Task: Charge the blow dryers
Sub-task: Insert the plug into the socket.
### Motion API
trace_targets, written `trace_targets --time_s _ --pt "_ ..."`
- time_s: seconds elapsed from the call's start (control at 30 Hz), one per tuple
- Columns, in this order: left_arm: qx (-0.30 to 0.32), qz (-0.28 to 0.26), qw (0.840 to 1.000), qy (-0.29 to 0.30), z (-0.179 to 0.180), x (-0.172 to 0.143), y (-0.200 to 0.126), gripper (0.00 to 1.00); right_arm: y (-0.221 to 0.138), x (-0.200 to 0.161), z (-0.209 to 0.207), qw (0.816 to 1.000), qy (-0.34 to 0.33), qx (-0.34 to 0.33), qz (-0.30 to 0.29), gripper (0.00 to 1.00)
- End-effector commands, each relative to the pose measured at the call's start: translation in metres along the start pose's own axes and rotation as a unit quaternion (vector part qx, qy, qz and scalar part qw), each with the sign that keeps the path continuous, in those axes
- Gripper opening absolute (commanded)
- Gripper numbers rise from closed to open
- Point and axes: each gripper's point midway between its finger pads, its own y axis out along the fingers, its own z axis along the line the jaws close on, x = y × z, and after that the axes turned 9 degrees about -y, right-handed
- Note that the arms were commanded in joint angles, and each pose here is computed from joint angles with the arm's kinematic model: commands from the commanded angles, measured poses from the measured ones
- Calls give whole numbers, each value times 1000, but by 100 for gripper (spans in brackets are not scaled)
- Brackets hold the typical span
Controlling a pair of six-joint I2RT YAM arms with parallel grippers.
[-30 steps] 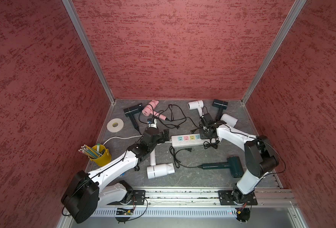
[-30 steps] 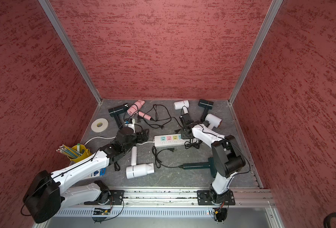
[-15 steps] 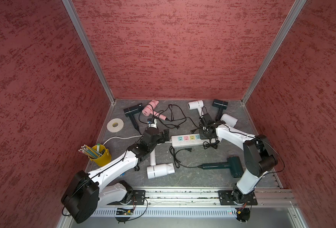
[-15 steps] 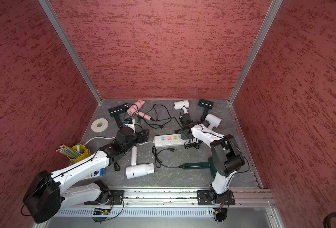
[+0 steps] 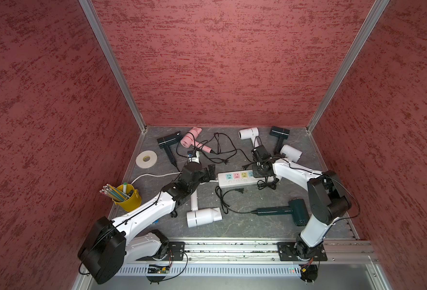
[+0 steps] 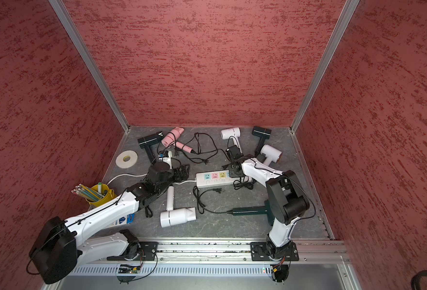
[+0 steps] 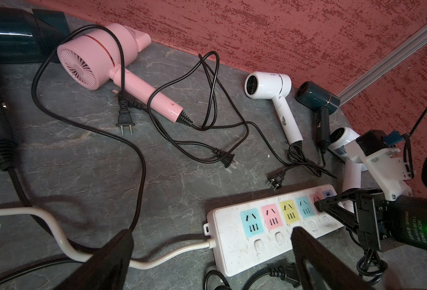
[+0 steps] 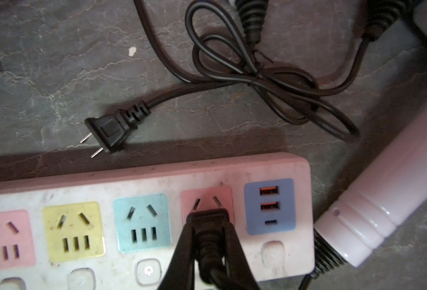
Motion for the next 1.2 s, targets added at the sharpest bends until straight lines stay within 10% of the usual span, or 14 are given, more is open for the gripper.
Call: trace_targets --time_s 0.0,0.3,0.83,1.17 --pt "-5 -9 1000 -6 -6 10 -1 100 41 -70 1 992 -32 -12 119 0" --pt "-8 -8 1000 -7 -7 10 -1 100 21 -41 2 997 -14 -9 70 4" --pt "-12 -7 1000 -8 -8 10 -3 100 -50 0 22 994 16 96 -58 98" --pt "-11 -17 1000 -2 -7 14 -6 100 -83 -2 14 980 52 119 -150 100"
